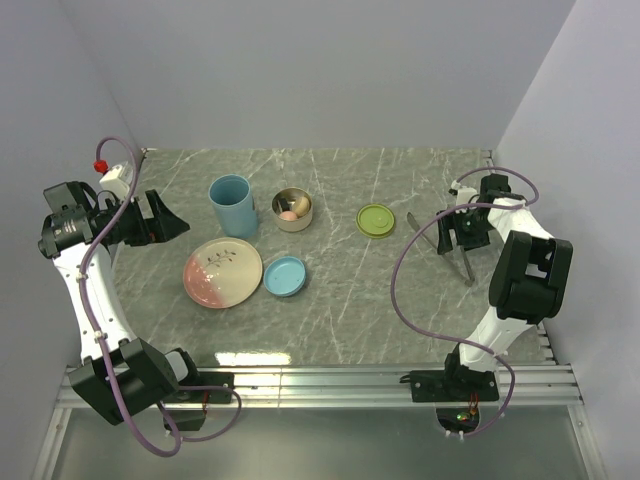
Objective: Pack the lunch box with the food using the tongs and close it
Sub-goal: Put down the clamp, then pick up the lid of the lunch box with the right arm
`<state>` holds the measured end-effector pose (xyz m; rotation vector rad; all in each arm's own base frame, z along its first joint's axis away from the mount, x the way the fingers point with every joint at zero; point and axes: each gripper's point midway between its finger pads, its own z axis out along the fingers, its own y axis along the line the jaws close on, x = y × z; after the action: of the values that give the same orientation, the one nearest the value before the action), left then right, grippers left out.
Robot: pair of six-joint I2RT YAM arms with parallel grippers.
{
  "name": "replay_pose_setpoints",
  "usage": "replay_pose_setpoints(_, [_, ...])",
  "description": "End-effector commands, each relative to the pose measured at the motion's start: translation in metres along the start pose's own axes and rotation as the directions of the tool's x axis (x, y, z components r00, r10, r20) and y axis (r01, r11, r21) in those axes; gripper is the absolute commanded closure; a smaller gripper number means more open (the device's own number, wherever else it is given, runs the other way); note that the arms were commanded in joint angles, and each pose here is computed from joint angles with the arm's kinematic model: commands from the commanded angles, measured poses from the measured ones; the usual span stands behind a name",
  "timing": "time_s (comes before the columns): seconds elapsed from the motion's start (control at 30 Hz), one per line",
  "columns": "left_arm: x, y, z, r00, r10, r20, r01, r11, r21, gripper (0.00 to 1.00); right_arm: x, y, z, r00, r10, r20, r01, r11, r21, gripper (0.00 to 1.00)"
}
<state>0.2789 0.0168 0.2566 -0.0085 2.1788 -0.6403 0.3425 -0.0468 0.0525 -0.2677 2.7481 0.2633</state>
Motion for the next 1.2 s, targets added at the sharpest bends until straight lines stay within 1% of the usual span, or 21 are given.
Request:
replay_pose_setpoints(0.0, [-0.013, -0.011, -0.006, 0.998, 0.049, 0.045, -0.05, 0.998, 0.034, 0.01, -0.01, 0.002, -0.01, 0.999, -0.027, 0.035, 0.026, 1.0, 0.016, 0.15])
replay_pose_setpoints(0.23, [-0.014, -0.012, -0.006, 0.998, 0.048, 0.051, -0.05, 0.998, 0.041, 0.01, -0.014, 0.004, -0.018, 0.999, -0.025, 0.046, 0.024, 1.0, 0.014, 0.15])
replay_pose_setpoints(0.3, [-0.014, -0.012, -0.007, 0.997, 0.051, 0.052, -0.053, 0.998, 0.038, 0.01, -0.02, 0.008, -0.023, 0.998, -0.024, 0.066, 0.023, 1.0, 0.004, 0.15])
replay_pose_setpoints(0.4, [-0.016, -0.012, -0.008, 0.997, 0.058, 0.056, -0.059, 0.998, 0.032, 0.01, -0.038, 0.023, -0.037, 0.992, -0.03, 0.121, 0.032, 0.999, -0.015, 0.18])
replay_pose_setpoints(0.5, [-0.017, -0.013, -0.008, 0.997, 0.059, 0.058, -0.061, 0.998, 0.034, 0.01, -0.066, 0.043, -0.051, 0.981, -0.044, 0.188, 0.049, 0.999, -0.021, 0.24])
replay_pose_setpoints(0.63, [-0.018, -0.014, -0.008, 0.996, 0.064, 0.057, -0.067, 0.997, 0.038, 0.0, -0.099, 0.07, -0.056, 0.966, -0.059, 0.252, 0.062, 0.998, -0.005, 0.32])
replay_pose_setpoints(0.7, [-0.018, -0.013, -0.008, 0.996, 0.065, 0.055, -0.068, 0.997, 0.039, 0.01, -0.113, 0.077, -0.054, 0.961, -0.072, 0.267, 0.07, 0.997, 0.018, 0.36])
replay_pose_setpoints(0.73, [-0.018, -0.013, -0.008, 0.997, 0.064, 0.054, -0.066, 0.997, 0.037, 0.01, -0.121, 0.089, -0.051, 0.957, -0.087, 0.276, 0.086, 0.996, 0.014, 0.4])
replay_pose_setpoints(0.8, [-0.018, -0.015, -0.009, 0.996, 0.072, 0.057, -0.074, 0.996, 0.042, 0.01, -0.131, 0.093, -0.043, 0.958, -0.094, 0.272, 0.09, 0.996, 0.027, 0.45])
replay_pose_setpoints(0.83, [-0.018, -0.016, -0.009, 0.996, 0.074, 0.058, -0.077, 0.996, 0.047, 0.01, -0.135, 0.1, -0.039, 0.957, -0.099, 0.273, 0.096, 0.995, 0.025, 0.46])
replay_pose_setpoints(0.87, [-0.017, -0.016, -0.009, 0.996, 0.074, 0.057, -0.077, 0.996, 0.047, 0.01, -0.137, 0.1, -0.029, 0.961, -0.098, 0.26, 0.094, 0.995, 0.028, 0.47])
replay_pose_setpoints(0.93, [-0.018, -0.017, -0.01, 0.995, 0.081, 0.063, -0.085, 0.995, 0.049, 0.01, -0.146, 0.103, -0.024, 0.959, -0.103, 0.265, 0.096, 0.995, 0.039, 0.5])
replay_pose_setpoints(0.97, [-0.018, -0.017, -0.01, 0.995, 0.082, 0.065, -0.086, 0.995, 0.049, 0.01, -0.144, 0.104, -0.013, 0.965, -0.101, 0.243, 0.096, 0.995, 0.034, 0.5])
replay_pose_setpoints(1.17, [-0.021, -0.018, -0.01, 0.994, 0.086, 0.073, -0.09, 0.995, 0.049, 0.01, -0.153, 0.108, 0.018, 0.971, -0.104, 0.214, 0.099, 0.995, 0.032, 0.53])
